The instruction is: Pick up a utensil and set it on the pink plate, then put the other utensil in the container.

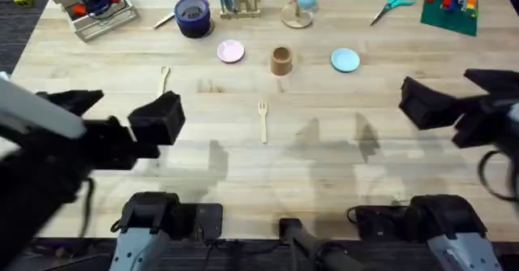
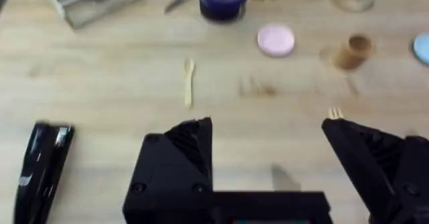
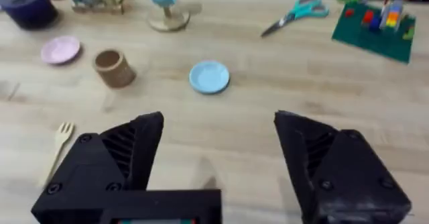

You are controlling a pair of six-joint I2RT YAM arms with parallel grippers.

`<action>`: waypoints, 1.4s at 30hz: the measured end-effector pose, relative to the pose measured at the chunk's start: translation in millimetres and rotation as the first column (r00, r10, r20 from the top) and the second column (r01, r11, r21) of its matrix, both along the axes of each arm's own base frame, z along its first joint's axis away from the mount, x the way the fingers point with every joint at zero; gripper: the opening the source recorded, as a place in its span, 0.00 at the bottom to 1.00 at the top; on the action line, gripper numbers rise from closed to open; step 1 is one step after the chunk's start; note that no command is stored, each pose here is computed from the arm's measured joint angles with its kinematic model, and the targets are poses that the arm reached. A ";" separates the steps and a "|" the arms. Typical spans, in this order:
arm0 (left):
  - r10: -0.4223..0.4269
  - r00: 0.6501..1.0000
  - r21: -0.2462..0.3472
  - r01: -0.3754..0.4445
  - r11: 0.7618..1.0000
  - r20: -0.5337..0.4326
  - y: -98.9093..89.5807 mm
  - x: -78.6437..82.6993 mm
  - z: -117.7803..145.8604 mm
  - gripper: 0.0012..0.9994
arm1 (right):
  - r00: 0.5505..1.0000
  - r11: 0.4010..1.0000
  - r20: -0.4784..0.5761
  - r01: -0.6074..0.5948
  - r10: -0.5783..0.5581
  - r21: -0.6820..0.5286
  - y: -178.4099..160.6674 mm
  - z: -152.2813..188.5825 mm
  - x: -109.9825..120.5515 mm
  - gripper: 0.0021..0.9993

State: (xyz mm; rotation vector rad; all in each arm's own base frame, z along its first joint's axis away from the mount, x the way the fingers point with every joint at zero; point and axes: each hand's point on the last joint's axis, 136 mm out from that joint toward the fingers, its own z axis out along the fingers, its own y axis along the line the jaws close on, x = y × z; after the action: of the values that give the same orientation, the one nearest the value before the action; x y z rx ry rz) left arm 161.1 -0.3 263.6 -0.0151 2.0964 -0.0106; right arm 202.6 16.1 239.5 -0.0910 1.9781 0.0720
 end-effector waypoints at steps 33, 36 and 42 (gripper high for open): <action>0.056 0.881 0.067 -0.028 0.997 -0.469 12.3 25.8 57.1 0.99 | 0.901 1.000 -0.434 -0.008 0.010 0.007 2.0 70.7 5.6 1.00; 0.058 0.878 0.082 -0.022 0.996 -0.476 13.9 34.7 52.7 0.99 | 0.901 1.000 -0.434 -0.008 0.010 0.007 2.0 70.7 5.6 1.00; 0.065 0.851 0.106 -0.012 0.994 -0.522 17.1 66.5 3.6 0.99 | 0.901 1.000 -0.434 -0.008 0.010 0.007 2.0 70.7 5.6 1.00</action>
State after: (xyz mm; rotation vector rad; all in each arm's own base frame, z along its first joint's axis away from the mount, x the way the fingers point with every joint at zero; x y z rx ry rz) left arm 227.7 16.9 267.2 -0.0001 2.6456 0.1370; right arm 208.2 18.1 310.2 -0.0854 2.4260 0.1113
